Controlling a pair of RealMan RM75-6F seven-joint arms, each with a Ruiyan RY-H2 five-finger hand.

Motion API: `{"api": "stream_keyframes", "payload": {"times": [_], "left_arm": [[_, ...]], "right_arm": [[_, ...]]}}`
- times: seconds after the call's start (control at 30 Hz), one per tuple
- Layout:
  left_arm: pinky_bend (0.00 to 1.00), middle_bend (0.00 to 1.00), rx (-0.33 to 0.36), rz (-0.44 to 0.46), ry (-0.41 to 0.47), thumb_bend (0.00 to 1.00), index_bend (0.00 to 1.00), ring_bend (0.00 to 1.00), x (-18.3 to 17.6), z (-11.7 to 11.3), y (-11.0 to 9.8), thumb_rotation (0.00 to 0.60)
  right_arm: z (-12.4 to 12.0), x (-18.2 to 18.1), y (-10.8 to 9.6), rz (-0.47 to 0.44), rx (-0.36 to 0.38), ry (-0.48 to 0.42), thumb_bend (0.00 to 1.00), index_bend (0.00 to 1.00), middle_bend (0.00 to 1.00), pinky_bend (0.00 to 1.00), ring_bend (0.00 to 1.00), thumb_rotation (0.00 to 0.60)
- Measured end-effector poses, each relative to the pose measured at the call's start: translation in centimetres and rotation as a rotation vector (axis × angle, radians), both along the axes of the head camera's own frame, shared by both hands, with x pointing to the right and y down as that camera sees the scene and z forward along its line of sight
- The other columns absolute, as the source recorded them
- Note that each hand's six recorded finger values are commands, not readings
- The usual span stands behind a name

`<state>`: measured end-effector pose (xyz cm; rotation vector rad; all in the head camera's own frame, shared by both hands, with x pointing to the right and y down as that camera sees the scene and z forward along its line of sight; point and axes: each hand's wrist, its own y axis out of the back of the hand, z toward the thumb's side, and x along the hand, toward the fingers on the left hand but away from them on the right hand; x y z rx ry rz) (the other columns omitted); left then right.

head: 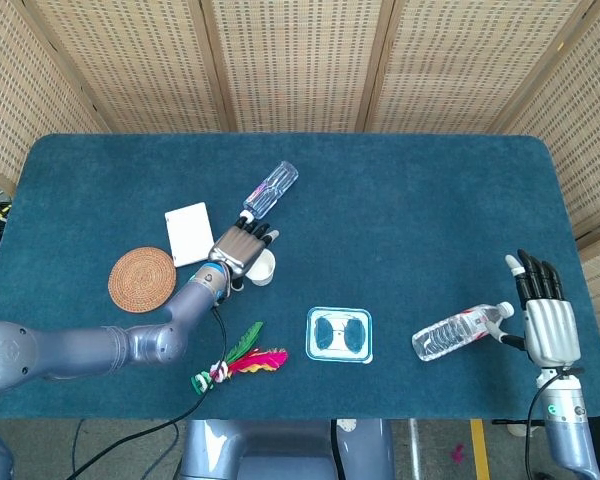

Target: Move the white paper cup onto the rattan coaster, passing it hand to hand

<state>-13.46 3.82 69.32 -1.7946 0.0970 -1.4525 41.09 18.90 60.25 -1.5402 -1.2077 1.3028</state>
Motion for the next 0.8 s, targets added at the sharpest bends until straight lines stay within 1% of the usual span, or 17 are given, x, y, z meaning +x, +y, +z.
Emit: {"api": "stream_keyframes", "payload": {"times": [0.1,0.17,0.23,0.3,0.57,0.67,0.73,0.8], "left_arm": [[0.0,0.0,-0.008,-0.007,-0.006,0.19,0.0,0.0,-0.1,0.3,0.0,0.6],[0.0,0.0,-0.012,-0.007,-0.01,0.21,0.03,0.0,-0.1,0.4,0.0,0.6],[0.0,0.0,-0.018,-0.006,-0.013,0.21,0.11,0.0,0.0,0.7,0.2,0.6],[0.0,0.0,-0.022,-0.007,-0.013,0.21,0.15,0.0,0.1,0.9,0.3,0.6],[0.0,0.0,-0.033,-0.016,0.001,0.27,0.23,0.0,0.4,1.2,0.7,0.6],[0.0,0.0,-0.037,-0.017,0.008,0.33,0.28,0.0,0.5,1.2,0.8,0.6],[0.0,0.0,-0.04,-0.019,0.013,0.39,0.3,0.0,0.5,1.2,0.9,0.6],[0.0,0.0,-0.04,-0.02,0.015,0.42,0.31,0.0,0.3,1.2,1.0,0.6]], "right_arm": [[0.0,0.1,0.0,0.004,0.0,-0.004,0.08,0.0,0.0,0.0,0.0,0.6],[0.0,0.1,-0.1,0.007,0.0,-0.007,0.08,0.0,0.0,0.0,0.0,0.6],[0.0,0.2,-0.1,0.008,0.0,-0.008,0.08,0.0,0.0,0.0,0.0,0.6],[0.0,0.2,-0.1,0.008,0.0,-0.007,0.08,0.0,0.0,0.0,0.0,0.6],[0.0,0.1,-0.1,0.006,0.001,-0.014,0.08,0.0,0.0,0.0,0.0,0.6],[-0.1,0.1,-0.1,0.006,0.002,-0.017,0.08,0.0,0.0,0.0,0.0,0.6],[-0.1,0.1,-0.1,0.007,0.002,-0.017,0.08,0.0,0.0,0.0,0.0,0.6],[-0.1,0.2,-0.1,0.009,0.004,-0.019,0.08,0.0,0.0,0.0,0.0,0.6]]}}
